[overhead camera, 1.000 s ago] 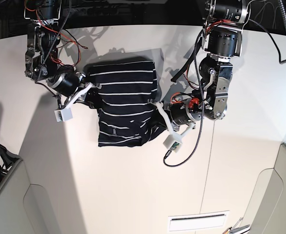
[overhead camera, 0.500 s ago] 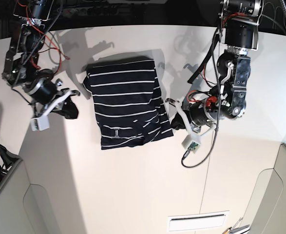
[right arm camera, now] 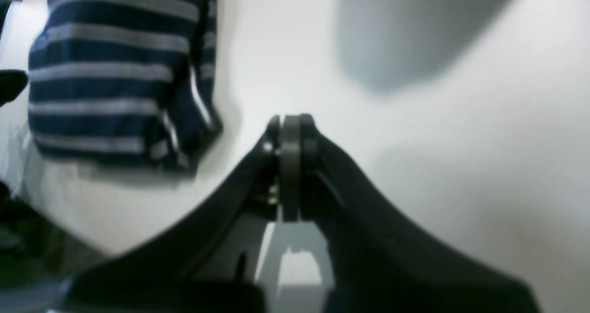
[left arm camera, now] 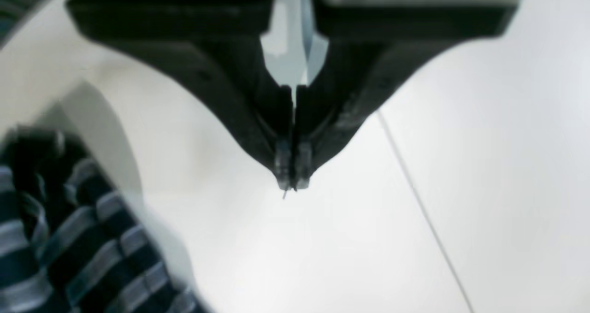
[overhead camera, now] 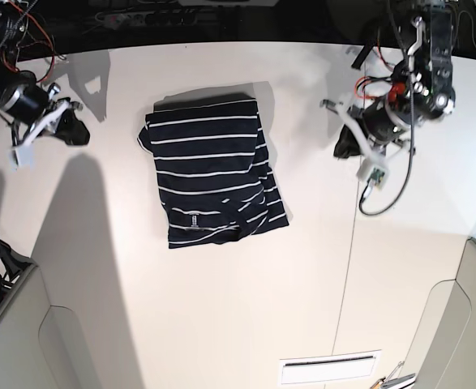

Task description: Fold the T-shirt properly

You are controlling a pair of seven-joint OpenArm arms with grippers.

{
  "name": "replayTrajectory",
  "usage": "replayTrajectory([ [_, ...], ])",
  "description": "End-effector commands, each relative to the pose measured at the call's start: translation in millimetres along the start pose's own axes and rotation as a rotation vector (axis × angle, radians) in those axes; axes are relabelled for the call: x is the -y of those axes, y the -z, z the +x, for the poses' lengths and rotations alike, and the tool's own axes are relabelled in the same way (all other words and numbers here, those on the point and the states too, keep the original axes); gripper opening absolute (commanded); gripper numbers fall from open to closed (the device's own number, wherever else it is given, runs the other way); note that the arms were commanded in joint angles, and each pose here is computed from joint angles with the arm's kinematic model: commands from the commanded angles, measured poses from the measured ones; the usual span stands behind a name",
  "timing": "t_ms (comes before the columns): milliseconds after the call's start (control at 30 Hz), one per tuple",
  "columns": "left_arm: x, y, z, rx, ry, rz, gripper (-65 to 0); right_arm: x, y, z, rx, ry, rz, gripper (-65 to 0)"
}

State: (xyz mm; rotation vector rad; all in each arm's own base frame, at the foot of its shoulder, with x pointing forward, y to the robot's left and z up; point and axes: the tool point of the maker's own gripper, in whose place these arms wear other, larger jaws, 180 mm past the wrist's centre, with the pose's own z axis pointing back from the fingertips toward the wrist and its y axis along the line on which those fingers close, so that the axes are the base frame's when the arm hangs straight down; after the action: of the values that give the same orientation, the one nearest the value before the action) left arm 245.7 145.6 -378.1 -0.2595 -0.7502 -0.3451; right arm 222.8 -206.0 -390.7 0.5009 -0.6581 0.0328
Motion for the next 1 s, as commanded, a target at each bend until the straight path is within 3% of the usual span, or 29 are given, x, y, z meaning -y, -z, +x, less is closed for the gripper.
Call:
replayTrajectory([
  [0,3,-9,-2,0.011,0.001,-0.01,-65.0,-3,-7,3,0.01,-0.008,0.024,-65.0],
  [400,48,-80,-146,-0.334,-0.112,-0.059,-65.0,-11,-45,-102,-0.224,0.134,0.058,-65.0],
  [633,75,-120,-203,-0.481,-0.176,-0.092,-65.0,-17,-67,-146,-0.32,0.2,0.048,-65.0],
  [800,87,-142,-267,-0.648,-0.086,-0.086,-64.9,-28,-77,-168,-0.359,0.255,0.073,-65.0],
  [967,95,-149,-332,-0.745,-0.085,-0.051,-64.9,-54,-71,-206,-0.482,0.254,0.137,-65.0],
])
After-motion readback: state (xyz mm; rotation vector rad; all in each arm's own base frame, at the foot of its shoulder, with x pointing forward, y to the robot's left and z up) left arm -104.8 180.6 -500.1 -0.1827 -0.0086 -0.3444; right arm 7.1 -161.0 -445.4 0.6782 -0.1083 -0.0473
